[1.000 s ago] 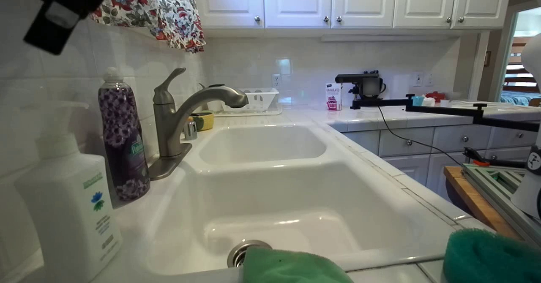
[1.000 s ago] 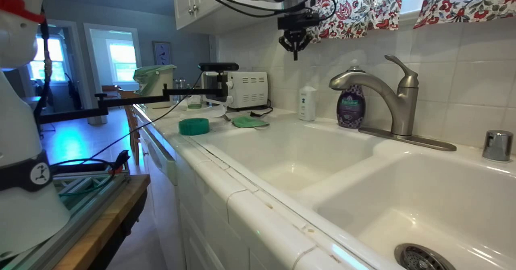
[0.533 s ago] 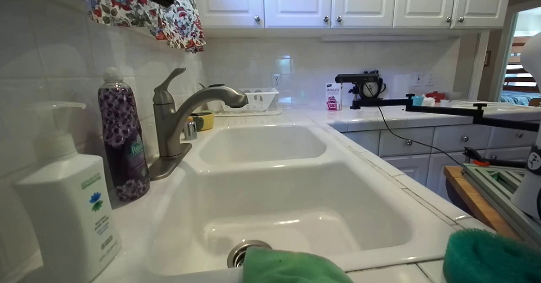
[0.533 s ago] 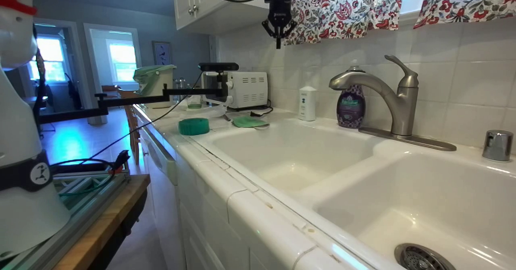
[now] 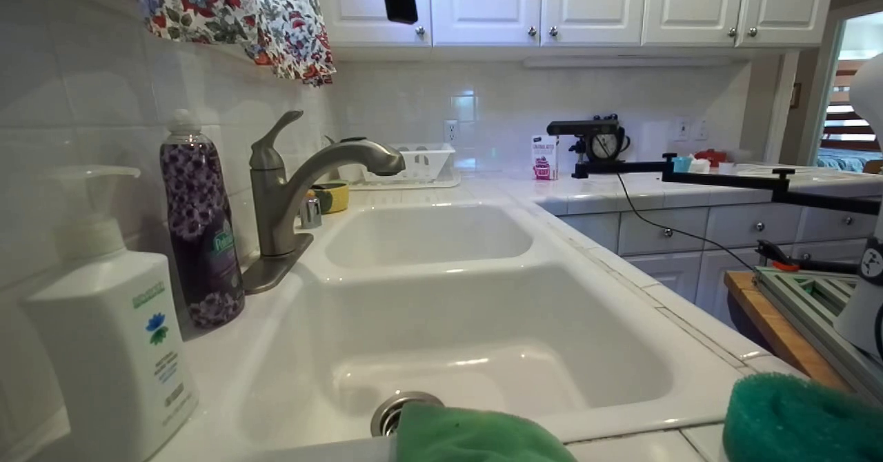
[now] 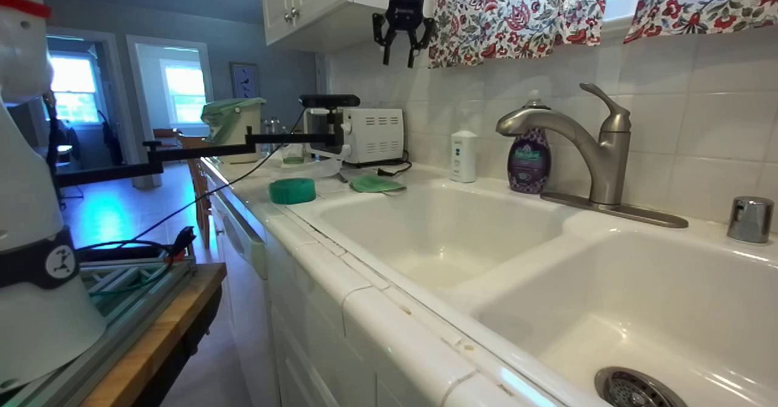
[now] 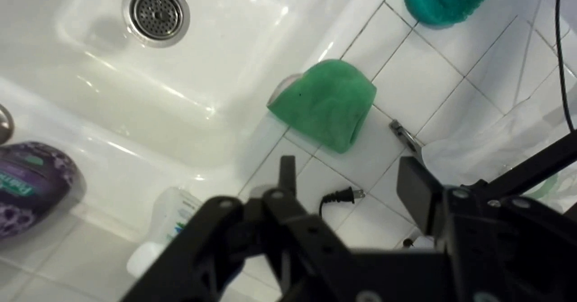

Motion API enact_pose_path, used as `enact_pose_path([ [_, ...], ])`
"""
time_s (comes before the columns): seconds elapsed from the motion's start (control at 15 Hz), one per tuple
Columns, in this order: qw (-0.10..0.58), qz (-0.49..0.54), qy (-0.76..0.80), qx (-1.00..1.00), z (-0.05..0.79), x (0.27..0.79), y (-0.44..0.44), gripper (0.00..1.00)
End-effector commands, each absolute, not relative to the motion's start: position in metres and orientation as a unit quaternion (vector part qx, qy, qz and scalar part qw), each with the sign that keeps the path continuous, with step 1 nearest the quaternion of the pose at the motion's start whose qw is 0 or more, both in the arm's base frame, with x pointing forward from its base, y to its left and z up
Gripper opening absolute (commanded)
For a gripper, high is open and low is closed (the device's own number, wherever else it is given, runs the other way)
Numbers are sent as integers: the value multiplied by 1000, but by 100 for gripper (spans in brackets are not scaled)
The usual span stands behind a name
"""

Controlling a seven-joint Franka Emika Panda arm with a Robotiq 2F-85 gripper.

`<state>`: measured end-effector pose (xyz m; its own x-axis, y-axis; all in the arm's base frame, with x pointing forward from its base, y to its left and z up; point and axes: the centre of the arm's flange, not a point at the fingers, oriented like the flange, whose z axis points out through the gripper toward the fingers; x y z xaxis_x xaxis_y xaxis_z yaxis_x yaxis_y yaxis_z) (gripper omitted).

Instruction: Push down on the white bottle

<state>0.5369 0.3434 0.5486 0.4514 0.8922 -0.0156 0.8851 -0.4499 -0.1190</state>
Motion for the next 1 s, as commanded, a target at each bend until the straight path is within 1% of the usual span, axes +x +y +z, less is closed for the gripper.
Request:
enact_pose_path([
  [0.0,15,64,-485,-872,552,526,329,93],
  [0.07,13,66,-473,-878,551,525,323,99],
  [0.13,26,58,-496,-866,552,534,330,83],
  [0.27,24,62,-485,-872,553,534,326,98],
  [0.93,23,64,-482,-873,552,533,326,99],
])
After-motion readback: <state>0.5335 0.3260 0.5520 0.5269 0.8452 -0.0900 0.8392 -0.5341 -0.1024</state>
